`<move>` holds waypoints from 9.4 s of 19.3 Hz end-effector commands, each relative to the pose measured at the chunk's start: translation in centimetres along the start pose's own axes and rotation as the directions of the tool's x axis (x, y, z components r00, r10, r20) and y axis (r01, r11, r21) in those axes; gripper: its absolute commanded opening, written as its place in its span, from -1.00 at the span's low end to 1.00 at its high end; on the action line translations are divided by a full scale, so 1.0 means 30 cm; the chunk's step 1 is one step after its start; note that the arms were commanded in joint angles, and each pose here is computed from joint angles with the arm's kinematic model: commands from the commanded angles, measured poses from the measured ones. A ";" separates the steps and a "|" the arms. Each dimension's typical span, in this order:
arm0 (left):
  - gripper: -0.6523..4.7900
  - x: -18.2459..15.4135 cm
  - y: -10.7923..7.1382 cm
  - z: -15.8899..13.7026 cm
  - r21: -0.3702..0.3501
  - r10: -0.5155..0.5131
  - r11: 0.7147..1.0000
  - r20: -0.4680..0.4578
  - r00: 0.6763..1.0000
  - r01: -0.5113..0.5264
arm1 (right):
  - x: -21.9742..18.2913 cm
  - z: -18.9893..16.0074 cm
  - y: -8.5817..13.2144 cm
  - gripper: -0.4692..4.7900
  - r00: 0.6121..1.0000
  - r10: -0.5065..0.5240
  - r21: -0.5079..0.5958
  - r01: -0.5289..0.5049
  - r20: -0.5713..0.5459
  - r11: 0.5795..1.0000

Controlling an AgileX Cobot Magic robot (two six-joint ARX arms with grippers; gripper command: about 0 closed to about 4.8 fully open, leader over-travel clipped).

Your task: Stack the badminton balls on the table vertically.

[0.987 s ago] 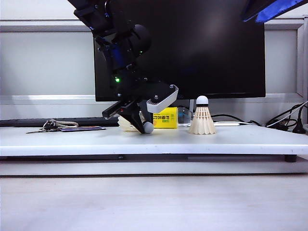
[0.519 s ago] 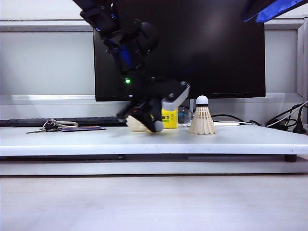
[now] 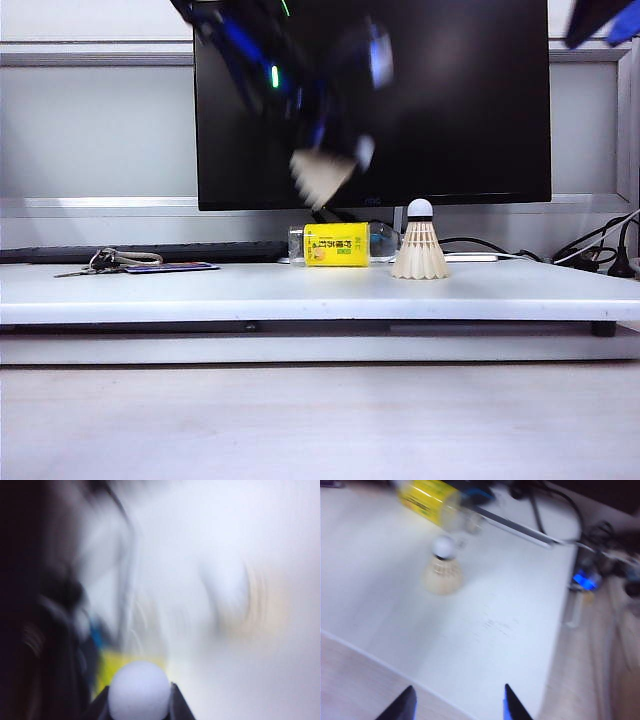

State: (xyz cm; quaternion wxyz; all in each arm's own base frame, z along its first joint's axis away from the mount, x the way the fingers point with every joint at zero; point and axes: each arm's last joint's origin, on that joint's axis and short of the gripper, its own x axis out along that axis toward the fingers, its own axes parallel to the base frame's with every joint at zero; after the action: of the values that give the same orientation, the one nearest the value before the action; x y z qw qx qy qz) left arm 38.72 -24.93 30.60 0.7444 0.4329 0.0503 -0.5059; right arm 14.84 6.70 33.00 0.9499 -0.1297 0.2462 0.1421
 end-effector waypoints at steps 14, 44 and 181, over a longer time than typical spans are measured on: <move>-0.05 0.025 0.015 0.062 -0.362 -0.202 0.810 0.566 0.799 0.461 | -0.161 -0.078 -0.109 0.05 0.983 -0.124 0.187 0.098 0.133 0.977; 0.46 0.178 -0.339 0.184 0.466 -0.277 0.814 -0.215 0.936 0.348 | -0.080 -0.174 -0.101 0.05 0.979 -0.204 0.189 0.197 0.017 0.962; -0.29 0.185 0.087 -0.007 -0.436 -0.179 0.735 0.614 0.769 0.520 | -0.212 -0.236 -0.084 0.05 0.959 -0.269 0.280 0.237 0.084 0.930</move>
State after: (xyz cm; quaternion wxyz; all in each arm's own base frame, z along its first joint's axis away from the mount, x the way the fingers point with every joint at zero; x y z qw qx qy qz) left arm 43.62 -28.31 28.70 0.7081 0.0102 0.0938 -0.6998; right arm 7.23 0.79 30.50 0.9804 -0.0225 0.1953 -0.0094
